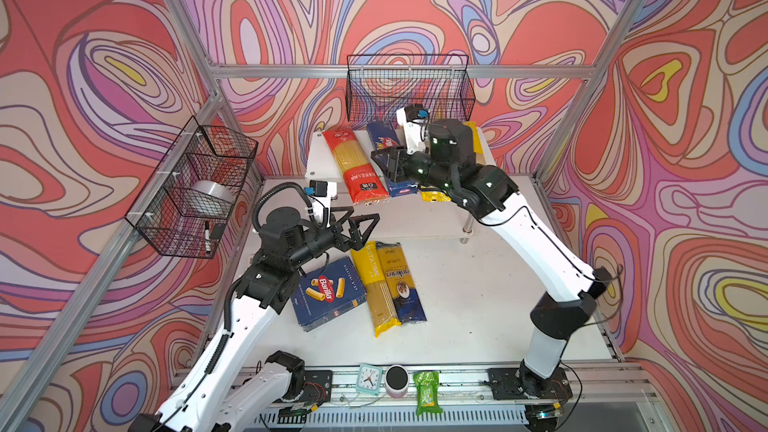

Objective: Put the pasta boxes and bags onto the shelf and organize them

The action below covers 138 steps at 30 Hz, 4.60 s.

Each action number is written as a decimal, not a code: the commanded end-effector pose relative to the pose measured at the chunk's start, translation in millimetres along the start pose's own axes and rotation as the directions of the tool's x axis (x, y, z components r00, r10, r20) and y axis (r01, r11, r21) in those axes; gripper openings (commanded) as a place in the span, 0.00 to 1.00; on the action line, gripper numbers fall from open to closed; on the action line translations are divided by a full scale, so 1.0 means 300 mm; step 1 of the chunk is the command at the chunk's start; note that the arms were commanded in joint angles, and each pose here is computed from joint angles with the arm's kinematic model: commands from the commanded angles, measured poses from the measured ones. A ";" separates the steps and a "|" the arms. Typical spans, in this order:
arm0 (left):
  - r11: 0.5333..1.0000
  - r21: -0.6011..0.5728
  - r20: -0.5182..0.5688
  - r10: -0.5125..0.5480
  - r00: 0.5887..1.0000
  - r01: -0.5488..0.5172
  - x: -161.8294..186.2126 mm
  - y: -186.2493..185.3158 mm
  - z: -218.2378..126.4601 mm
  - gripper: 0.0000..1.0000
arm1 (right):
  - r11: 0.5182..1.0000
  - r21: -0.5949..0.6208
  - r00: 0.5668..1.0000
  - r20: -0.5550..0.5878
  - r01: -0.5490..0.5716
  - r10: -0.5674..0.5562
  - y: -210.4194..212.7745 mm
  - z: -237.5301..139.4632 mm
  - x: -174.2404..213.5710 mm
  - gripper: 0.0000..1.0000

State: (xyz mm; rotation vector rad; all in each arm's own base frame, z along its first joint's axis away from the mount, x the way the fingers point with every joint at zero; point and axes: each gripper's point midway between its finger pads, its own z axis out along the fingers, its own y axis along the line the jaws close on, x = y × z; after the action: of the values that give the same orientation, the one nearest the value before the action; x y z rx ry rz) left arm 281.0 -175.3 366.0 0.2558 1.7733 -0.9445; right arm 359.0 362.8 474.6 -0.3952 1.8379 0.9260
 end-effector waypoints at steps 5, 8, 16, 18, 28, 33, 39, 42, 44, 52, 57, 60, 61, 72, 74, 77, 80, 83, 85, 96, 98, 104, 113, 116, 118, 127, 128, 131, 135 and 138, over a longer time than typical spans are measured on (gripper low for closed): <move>0.961 -0.275 -0.022 -0.034 0.999 0.027 0.087 0.165 -0.138 1.00 | 0.986 -0.124 0.984 -0.124 0.113 -0.129 0.169 -0.131 0.178 0.28; 0.942 -0.333 -0.045 -0.059 0.997 0.041 0.143 0.210 -0.166 1.00 | 0.983 -0.138 0.973 -0.180 0.120 -0.144 0.200 -0.145 0.276 0.21; 0.868 -0.496 -0.055 -0.071 0.996 0.034 0.319 0.380 -0.207 1.00 | 0.984 -0.144 0.961 -0.237 0.107 -0.139 0.185 -0.113 0.413 0.07; 0.849 -0.529 -0.062 -0.062 0.996 0.020 0.354 0.414 -0.218 1.00 | 0.983 -0.141 0.957 -0.249 0.115 -0.148 0.180 -0.092 0.424 0.05; 0.804 -0.595 -0.057 -0.015 0.998 -0.022 0.459 0.504 -0.251 1.00 | 0.979 -0.118 0.947 -0.257 0.166 -0.192 0.167 0.020 0.434 0.03; 0.826 -0.562 -0.076 0.016 0.997 -0.056 0.478 0.506 -0.221 1.00 | 0.974 -0.109 0.947 -0.232 0.200 -0.220 0.171 0.065 0.405 0.03; 0.825 -0.555 -0.116 0.045 0.992 -0.102 0.518 0.525 -0.211 1.00 | 0.970 -0.102 0.934 -0.264 0.221 -0.240 0.155 0.157 0.428 0.03; 0.821 -0.557 -0.135 0.058 0.989 -0.124 0.537 0.534 -0.215 1.00 | 0.970 -0.117 0.931 -0.277 0.214 -0.238 0.151 0.202 0.438 0.03; 0.816 -0.564 -0.136 0.058 0.989 -0.125 0.550 0.543 -0.219 1.00 | 0.970 -0.116 0.928 -0.284 0.216 -0.241 0.146 0.230 0.440 0.03; 0.816 -0.564 -0.123 0.070 0.990 -0.128 0.565 0.550 -0.224 1.00 | 0.964 -0.127 0.921 -0.286 0.235 -0.263 0.150 0.289 0.431 0.03; 0.818 -0.560 -0.127 0.071 0.989 -0.131 0.566 0.549 -0.220 1.00 | 0.958 -0.154 0.921 -0.275 0.243 -0.277 0.151 0.344 0.436 0.03; 0.819 -0.560 -0.130 0.069 0.989 -0.130 0.567 0.550 -0.219 1.00 | 0.955 -0.176 0.923 -0.266 0.239 -0.280 0.168 0.367 0.435 0.03; 0.819 -0.558 -0.131 0.068 0.989 -0.131 0.567 0.549 -0.218 1.00 | 0.954 -0.186 0.924 -0.260 0.237 -0.281 0.175 0.374 0.433 0.03; 0.837 -0.528 -0.148 0.073 0.986 -0.141 0.573 0.536 -0.201 1.00 | 0.942 -0.219 0.938 -0.183 0.255 -0.296 0.215 0.380 0.366 0.07; 0.840 -0.524 -0.154 0.071 0.986 -0.142 0.577 0.536 -0.198 1.00 | 0.934 -0.241 0.937 -0.166 0.265 -0.308 0.237 0.346 0.343 0.08; 0.848 -0.509 -0.156 0.077 0.985 -0.147 0.577 0.527 -0.194 1.00 | 0.927 -0.265 0.935 -0.167 0.264 -0.314 0.263 0.275 0.333 0.10; 0.850 -0.506 -0.158 0.076 0.984 -0.147 0.577 0.525 -0.193 1.00 | 0.916 -0.280 0.924 -0.171 0.287 -0.342 0.299 0.187 0.353 0.11; 0.851 -0.504 -0.159 0.077 0.984 -0.148 0.578 0.525 -0.192 1.00 | 0.898 -0.294 0.902 -0.185 0.327 -0.390 0.338 0.093 0.397 0.13; 0.850 -0.505 -0.158 0.076 0.984 -0.147 0.579 0.524 -0.194 1.00 | 0.887 -0.292 0.885 -0.196 0.359 -0.422 0.350 0.027 0.430 0.15; 0.843 -0.518 -0.120 0.096 0.988 -0.145 0.567 0.518 -0.222 1.00 | 0.923 -0.207 0.886 -0.274 0.326 -0.374 0.209 -0.186 0.611 0.20; 0.843 -0.518 -0.118 0.095 0.988 -0.143 0.569 0.517 -0.225 1.00 | 0.934 -0.161 0.888 -0.296 0.318 -0.353 0.160 -0.219 0.646 0.20; 0.843 -0.519 -0.113 0.099 0.989 -0.144 0.568 0.516 -0.229 1.00 | 0.956 -0.003 0.894 -0.352 0.295 -0.277 -0.012 -0.274 0.787 0.21; 0.842 -0.519 -0.115 0.099 0.988 -0.145 0.567 0.516 -0.227 1.00 | 0.960 0.222 0.911 -0.406 0.170 -0.067 -0.261 -0.297 1.096 0.36; 0.843 -0.518 -0.112 0.100 0.989 -0.144 0.566 0.514 -0.228 1.00 | 0.955 0.250 0.894 -0.447 0.159 -0.032 -0.304 -0.281 1.192 0.38; 0.842 -0.520 -0.111 0.100 0.989 -0.144 0.566 0.516 -0.230 1.00 | 0.949 0.269 0.884 -0.467 0.166 -0.023 -0.324 -0.261 1.229 0.40; 0.842 -0.520 -0.113 0.099 0.989 -0.143 0.567 0.516 -0.228 1.00 | 0.942 0.260 0.830 -0.557 0.211 -0.032 -0.336 -0.148 1.323 0.73; 0.842 -0.520 -0.114 0.098 0.989 -0.144 0.567 0.516 -0.228 1.00 | 0.940 0.267 0.823 -0.568 0.213 -0.025 -0.347 -0.141 1.336 0.74; 0.841 -0.521 -0.115 0.097 0.989 -0.143 0.567 0.518 -0.227 1.00 | 0.938 0.274 0.807 -0.590 0.215 -0.013 -0.365 -0.121 1.373 0.75; 0.842 -0.519 -0.117 0.096 0.988 -0.144 0.569 0.518 -0.225 1.00 | 0.931 0.301 0.802 -0.598 0.205 0.017 -0.392 -0.114 1.409 0.76; 0.842 -0.520 -0.117 0.096 0.988 -0.143 0.567 0.518 -0.225 1.00 | 0.924 0.325 0.801 -0.597 0.202 0.035 -0.415 -0.119 1.428 0.76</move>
State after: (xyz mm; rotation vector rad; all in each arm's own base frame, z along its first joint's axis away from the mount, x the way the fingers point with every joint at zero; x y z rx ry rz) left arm 252.0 -72.0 157.4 0.0502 1.9867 -0.3503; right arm 217.7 312.3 52.9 -0.6179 2.4946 0.3642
